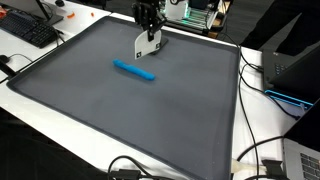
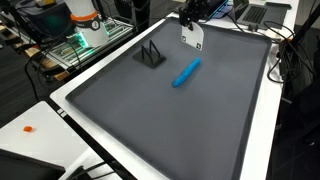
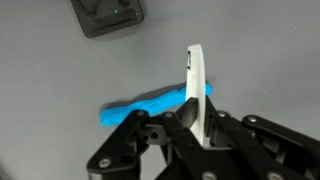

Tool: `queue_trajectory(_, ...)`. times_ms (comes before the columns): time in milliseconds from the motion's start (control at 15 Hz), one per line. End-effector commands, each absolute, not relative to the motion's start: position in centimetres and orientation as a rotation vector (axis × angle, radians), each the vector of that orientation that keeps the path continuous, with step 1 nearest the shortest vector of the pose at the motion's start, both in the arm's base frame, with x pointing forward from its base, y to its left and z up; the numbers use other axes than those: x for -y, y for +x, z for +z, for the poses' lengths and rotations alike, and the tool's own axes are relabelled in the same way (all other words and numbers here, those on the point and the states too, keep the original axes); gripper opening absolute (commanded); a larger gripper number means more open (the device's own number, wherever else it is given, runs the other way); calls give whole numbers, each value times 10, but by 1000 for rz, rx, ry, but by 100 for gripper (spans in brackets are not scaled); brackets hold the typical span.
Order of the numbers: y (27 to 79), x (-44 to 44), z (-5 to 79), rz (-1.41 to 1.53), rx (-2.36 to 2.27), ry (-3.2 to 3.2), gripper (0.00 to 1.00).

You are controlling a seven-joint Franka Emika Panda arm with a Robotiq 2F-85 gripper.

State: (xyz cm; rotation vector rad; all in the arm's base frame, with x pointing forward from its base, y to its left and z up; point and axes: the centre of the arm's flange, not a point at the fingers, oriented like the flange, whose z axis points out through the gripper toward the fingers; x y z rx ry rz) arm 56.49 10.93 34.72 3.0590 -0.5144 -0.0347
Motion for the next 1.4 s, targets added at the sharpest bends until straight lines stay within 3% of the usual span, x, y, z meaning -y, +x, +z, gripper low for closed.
queue_trajectory(0,567,-111,345,-30,400,3084,2)
queue_trajectory(600,580,-123,327,-73,-63,3091,2)
queue_trajectory(1333,615,-119,295,-100,-110,3057,2)
